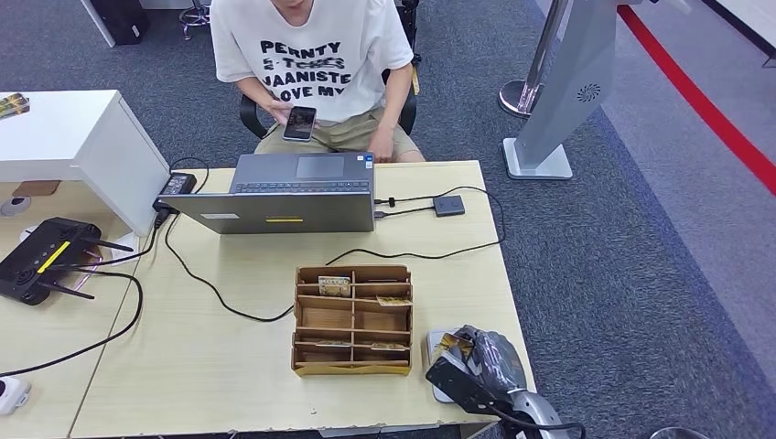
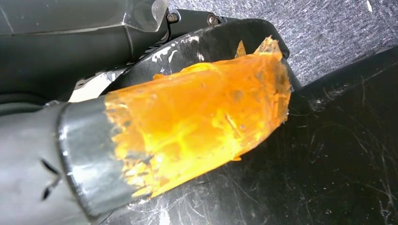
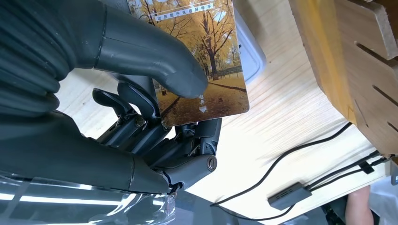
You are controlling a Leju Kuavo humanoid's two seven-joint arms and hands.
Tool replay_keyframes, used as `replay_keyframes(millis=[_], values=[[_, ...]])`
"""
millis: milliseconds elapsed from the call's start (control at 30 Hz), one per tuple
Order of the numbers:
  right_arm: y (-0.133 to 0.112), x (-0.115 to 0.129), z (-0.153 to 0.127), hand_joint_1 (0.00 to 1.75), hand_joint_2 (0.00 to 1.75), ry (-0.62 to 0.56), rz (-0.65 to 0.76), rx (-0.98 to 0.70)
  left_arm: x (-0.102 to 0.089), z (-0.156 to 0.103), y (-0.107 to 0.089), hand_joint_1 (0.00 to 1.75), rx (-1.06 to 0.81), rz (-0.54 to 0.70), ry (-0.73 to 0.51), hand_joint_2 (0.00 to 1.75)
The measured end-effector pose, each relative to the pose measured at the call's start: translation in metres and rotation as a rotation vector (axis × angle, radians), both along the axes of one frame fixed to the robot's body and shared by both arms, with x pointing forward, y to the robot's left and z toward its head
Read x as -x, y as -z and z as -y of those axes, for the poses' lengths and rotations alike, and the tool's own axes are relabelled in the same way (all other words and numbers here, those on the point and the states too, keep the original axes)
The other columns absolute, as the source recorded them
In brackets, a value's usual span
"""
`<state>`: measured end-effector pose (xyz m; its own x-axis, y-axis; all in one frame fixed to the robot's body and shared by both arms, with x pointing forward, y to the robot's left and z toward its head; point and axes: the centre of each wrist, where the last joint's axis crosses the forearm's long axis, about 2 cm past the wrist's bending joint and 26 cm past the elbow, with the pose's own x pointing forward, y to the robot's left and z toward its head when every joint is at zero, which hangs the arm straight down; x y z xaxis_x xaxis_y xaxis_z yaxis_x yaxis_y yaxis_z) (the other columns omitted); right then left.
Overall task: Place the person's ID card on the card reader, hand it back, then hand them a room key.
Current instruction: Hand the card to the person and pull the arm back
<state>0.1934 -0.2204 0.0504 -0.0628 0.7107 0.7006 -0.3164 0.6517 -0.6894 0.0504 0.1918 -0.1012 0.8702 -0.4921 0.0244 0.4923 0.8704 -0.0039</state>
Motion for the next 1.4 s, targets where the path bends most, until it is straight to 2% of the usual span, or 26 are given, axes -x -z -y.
replay_keyframes(millis=[367, 833, 1167, 1400], values=[[-0.004, 0.005, 0.001, 1.75, 1.75, 0.050, 0.069, -0.043, 0.000, 0.000, 0.000, 0.00, 0.002, 0.000, -0.012, 0.00], [-0.056, 0.008, -0.016, 1.75, 1.75, 0.154, 0.505, -0.221, 0.000, 0.002, 0.000, 0.00, 0.005, 0.007, -0.038, 0.00], [-0.074, 0.009, -0.020, 1.75, 1.75, 0.175, 0.582, -0.274, 0.000, 0.002, 0.000, 0.00, 0.006, 0.008, -0.039, 0.00], [-0.091, 0.003, -0.023, 1.75, 1.75, 0.104, 0.743, -0.270, 0.000, 0.002, 0.000, 0.00, 0.009, 0.010, -0.031, 0.00]])
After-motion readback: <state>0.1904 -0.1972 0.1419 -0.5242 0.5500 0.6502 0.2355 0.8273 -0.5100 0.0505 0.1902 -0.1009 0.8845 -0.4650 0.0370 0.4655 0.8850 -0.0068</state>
